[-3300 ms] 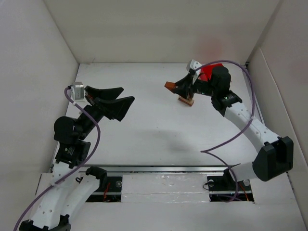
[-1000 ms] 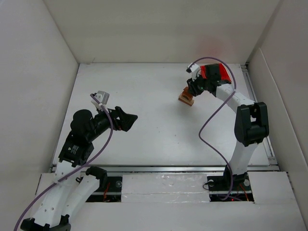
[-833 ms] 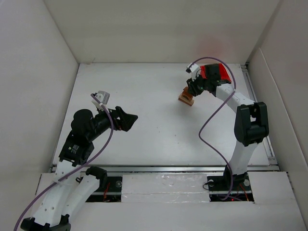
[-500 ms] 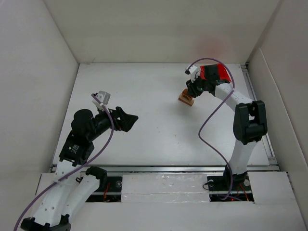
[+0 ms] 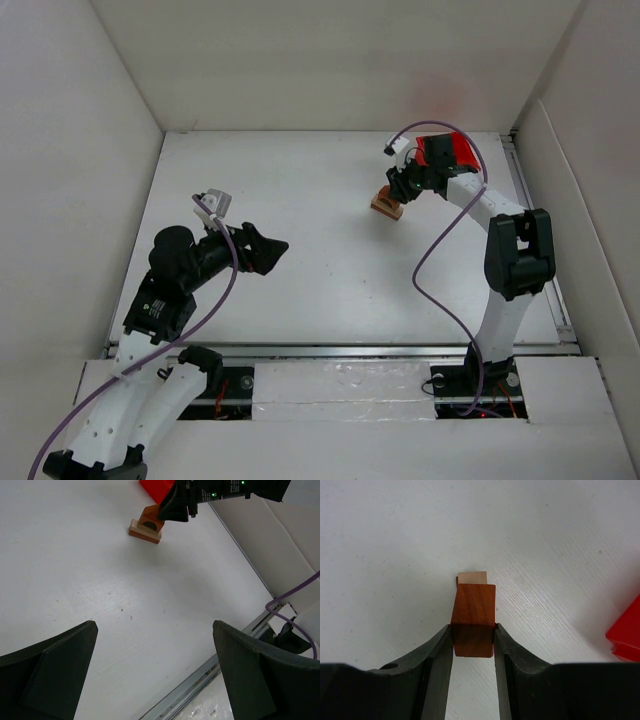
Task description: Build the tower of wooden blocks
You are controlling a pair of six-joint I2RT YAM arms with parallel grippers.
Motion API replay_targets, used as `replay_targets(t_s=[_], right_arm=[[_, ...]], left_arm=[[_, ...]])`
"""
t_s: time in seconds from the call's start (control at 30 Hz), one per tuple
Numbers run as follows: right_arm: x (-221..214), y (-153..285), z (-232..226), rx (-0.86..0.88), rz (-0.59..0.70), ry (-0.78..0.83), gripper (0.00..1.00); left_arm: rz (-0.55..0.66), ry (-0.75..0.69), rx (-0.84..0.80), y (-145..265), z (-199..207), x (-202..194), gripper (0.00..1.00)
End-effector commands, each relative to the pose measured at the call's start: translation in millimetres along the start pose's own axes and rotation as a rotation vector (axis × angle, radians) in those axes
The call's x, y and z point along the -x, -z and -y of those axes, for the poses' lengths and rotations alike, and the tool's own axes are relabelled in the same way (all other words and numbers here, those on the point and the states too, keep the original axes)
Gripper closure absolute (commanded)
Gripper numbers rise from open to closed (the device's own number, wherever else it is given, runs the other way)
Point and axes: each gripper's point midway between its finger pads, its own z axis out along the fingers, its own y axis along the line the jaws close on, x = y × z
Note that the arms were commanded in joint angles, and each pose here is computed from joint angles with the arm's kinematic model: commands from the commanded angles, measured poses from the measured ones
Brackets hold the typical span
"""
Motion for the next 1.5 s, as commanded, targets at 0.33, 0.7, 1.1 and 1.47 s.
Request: replay_targets(t_s=[0.33, 0.7, 1.1, 1.47], right_arm=[[24, 10, 9, -0.040, 0.056, 0.033, 0.79], [33, 18, 9, -0.056, 0.086, 0.032, 0.00], [140, 177, -35, -0.441, 0.455, -0.187, 0.00], [111, 321, -116, -0.589, 0.559, -0.273, 0.00]], left_arm=[[0.017, -0.029, -0.044, -1, 7, 4, 0.01], [0.012, -0.032, -0.055, -1, 8, 3, 0.01], [0.141, 0.093, 0.359, 4, -57, 42, 0.01], [0.435, 0.121, 0.813, 89, -93, 122, 0.01]])
